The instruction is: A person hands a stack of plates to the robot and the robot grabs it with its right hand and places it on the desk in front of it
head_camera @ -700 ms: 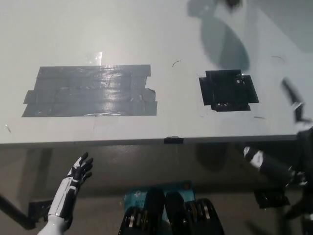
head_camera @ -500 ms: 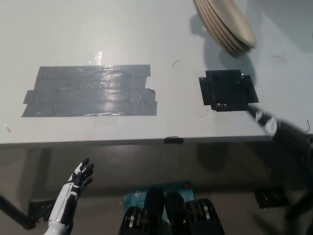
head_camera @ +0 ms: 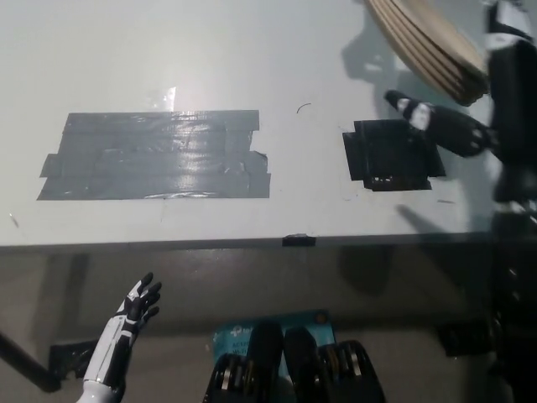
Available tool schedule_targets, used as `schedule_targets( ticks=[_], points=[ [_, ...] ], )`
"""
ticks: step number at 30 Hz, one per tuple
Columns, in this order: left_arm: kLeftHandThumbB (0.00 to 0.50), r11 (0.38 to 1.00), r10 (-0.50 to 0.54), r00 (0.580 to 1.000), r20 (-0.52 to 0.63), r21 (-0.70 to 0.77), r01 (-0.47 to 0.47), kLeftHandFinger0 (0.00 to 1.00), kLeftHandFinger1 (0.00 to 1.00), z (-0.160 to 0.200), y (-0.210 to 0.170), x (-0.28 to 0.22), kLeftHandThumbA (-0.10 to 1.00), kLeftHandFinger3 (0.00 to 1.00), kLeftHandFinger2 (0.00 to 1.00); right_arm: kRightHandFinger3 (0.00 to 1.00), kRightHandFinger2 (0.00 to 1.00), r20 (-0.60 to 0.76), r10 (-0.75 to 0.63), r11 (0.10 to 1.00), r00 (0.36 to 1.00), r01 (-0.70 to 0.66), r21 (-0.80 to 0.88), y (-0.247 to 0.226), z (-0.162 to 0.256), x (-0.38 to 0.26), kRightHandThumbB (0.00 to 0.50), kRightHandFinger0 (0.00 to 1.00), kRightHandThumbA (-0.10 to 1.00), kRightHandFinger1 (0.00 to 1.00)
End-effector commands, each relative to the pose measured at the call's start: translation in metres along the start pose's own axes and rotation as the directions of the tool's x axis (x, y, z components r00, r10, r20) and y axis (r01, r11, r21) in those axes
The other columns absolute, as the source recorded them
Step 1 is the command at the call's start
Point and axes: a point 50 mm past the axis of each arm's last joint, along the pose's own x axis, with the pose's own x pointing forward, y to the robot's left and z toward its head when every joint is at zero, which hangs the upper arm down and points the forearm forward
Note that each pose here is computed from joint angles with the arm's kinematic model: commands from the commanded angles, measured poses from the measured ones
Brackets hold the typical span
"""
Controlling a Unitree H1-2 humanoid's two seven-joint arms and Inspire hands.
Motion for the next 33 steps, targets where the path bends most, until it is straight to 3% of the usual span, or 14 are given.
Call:
schedule_targets(
  ticks=[1,3,13,20,25,29,31,33],
  points=[
    [0.226,1.000,-0.003,0.997,0.075,0.017,0.002,1.00,1.00,0.016,0.001,0.007,1.00,1.00,1.00,1.00,1.00,-0.017,0.059,0.997,0.998,-0.060,-0.057,0.010,0.005,0.030,0.393,1.00,1.00,1.00],
    [0.225,1.000,-0.004,0.997,0.079,0.021,0.002,1.00,1.00,0.017,0.002,0.008,1.00,1.00,1.00,1.00,1.00,-0.033,0.079,0.994,0.996,-0.081,-0.072,0.018,-0.001,0.040,0.420,1.00,1.00,1.00],
    [0.226,1.000,-0.005,0.995,0.099,0.024,0.003,1.00,1.00,0.022,0.006,0.015,1.00,1.00,1.00,1.00,1.00,-0.162,0.124,0.974,0.979,-0.151,-0.168,0.024,-0.043,0.085,0.447,1.00,1.00,1.00],
    [0.228,1.000,-0.004,0.995,0.103,0.028,0.001,1.00,1.00,0.022,0.008,0.018,1.00,1.00,1.00,1.00,1.00,-0.213,0.106,0.938,0.971,-0.168,-0.302,0.024,-0.065,0.095,0.471,1.00,1.00,1.00],
    [0.234,1.000,-0.007,0.995,0.104,0.030,0.004,1.00,1.00,0.023,0.008,0.019,1.00,1.00,1.00,1.00,1.00,-0.248,0.182,0.910,0.951,-0.258,-0.323,0.033,-0.068,0.088,0.500,1.00,1.00,1.00],
    [0.239,0.999,-0.008,0.994,0.108,0.042,0.003,1.00,1.00,0.021,0.008,0.019,1.00,1.00,1.00,1.00,1.00,-0.266,0.246,0.873,0.932,-0.332,-0.358,0.046,-0.064,0.079,0.500,1.00,0.90,1.00],
    [0.235,0.999,-0.009,0.994,0.111,0.042,0.004,1.00,1.00,0.023,0.008,0.020,1.00,1.00,1.00,1.00,1.00,-0.286,0.289,0.843,0.914,-0.384,-0.375,0.054,-0.062,0.077,0.500,1.00,0.71,1.00],
    [0.223,0.999,-0.012,0.993,0.116,0.039,0.007,1.00,1.00,0.026,0.008,0.021,1.00,1.00,1.00,1.00,1.00,-0.291,0.325,0.827,0.900,-0.420,-0.373,0.058,-0.060,0.076,0.500,1.00,0.67,1.00]
  ],
)
